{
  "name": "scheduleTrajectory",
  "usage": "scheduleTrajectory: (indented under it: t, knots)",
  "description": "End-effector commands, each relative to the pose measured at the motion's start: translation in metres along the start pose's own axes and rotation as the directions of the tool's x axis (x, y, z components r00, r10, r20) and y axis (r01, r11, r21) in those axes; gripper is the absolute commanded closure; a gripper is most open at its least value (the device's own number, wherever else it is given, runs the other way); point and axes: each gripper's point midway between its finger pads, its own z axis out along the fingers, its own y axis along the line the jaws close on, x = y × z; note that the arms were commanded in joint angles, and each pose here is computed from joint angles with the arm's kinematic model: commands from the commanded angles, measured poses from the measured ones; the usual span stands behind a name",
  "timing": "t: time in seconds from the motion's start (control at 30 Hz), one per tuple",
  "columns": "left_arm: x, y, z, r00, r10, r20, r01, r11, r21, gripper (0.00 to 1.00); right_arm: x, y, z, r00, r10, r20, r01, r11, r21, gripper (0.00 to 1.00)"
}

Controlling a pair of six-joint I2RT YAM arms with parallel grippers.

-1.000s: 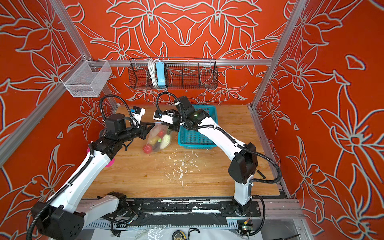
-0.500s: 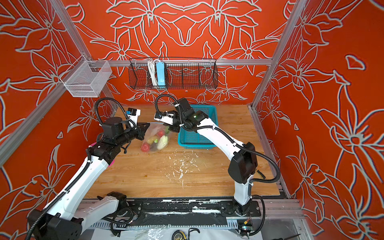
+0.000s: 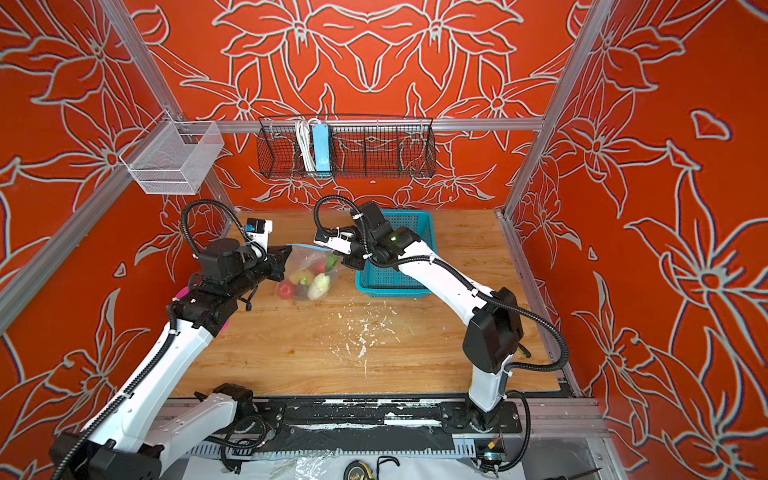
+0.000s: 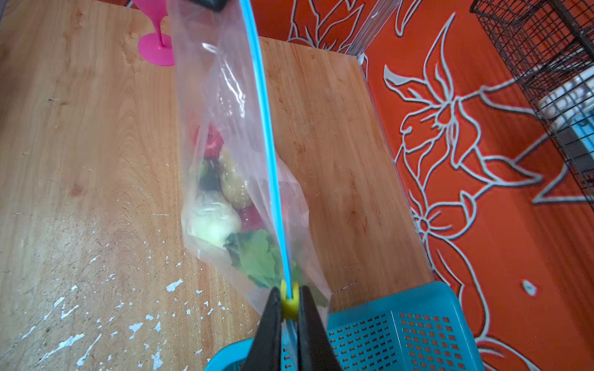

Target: Place the food in the zip-top bag and seal the zipper

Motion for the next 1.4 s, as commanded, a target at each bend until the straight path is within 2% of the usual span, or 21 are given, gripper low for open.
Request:
scheduleTrajectory:
  t: [0.0, 0.2, 0.4, 0.87, 1.03, 1.37]
  knots:
    - [-0.025, 0.016, -0.011, 0.996, 0.0, 0.095, 0.009, 0.996, -0.089, 1.0, 0.018, -0.009, -0.013, 0.996, 0.042, -0.073, -0.038, 0.998, 0.054, 0.97]
    - [-0.026, 0.02, -0.011, 0.995, -0.021, 0.094, 0.031, 0.993, -0.112, 1.0, 0.011, -0.016, -0.02, 0.993, 0.113, -0.019, -0.11, 0.988, 0.111, 0.99]
    - [-0.027, 0.029, -0.013, 0.994, -0.032, 0.1, 0.048, 0.985, -0.166, 1.0, 0.015, -0.017, -0.022, 0.989, 0.144, -0.03, -0.139, 0.982, 0.13, 1.0]
    - [-0.031, 0.04, -0.024, 0.99, -0.024, 0.136, 0.056, 0.971, -0.234, 1.0, 0.061, -0.008, -0.017, 0.98, 0.152, -0.131, -0.129, 0.978, 0.164, 1.0]
    - [-0.034, 0.044, -0.027, 0.991, -0.015, 0.136, 0.051, 0.964, -0.262, 1.0, 0.082, -0.005, -0.024, 0.959, 0.175, -0.222, -0.135, 0.973, 0.187, 1.0]
    - [-0.037, 0.049, -0.025, 0.99, -0.027, 0.136, 0.061, 0.967, -0.249, 1.0, 0.105, 0.004, -0.031, 0.946, 0.225, -0.234, -0.174, 0.96, 0.22, 1.0]
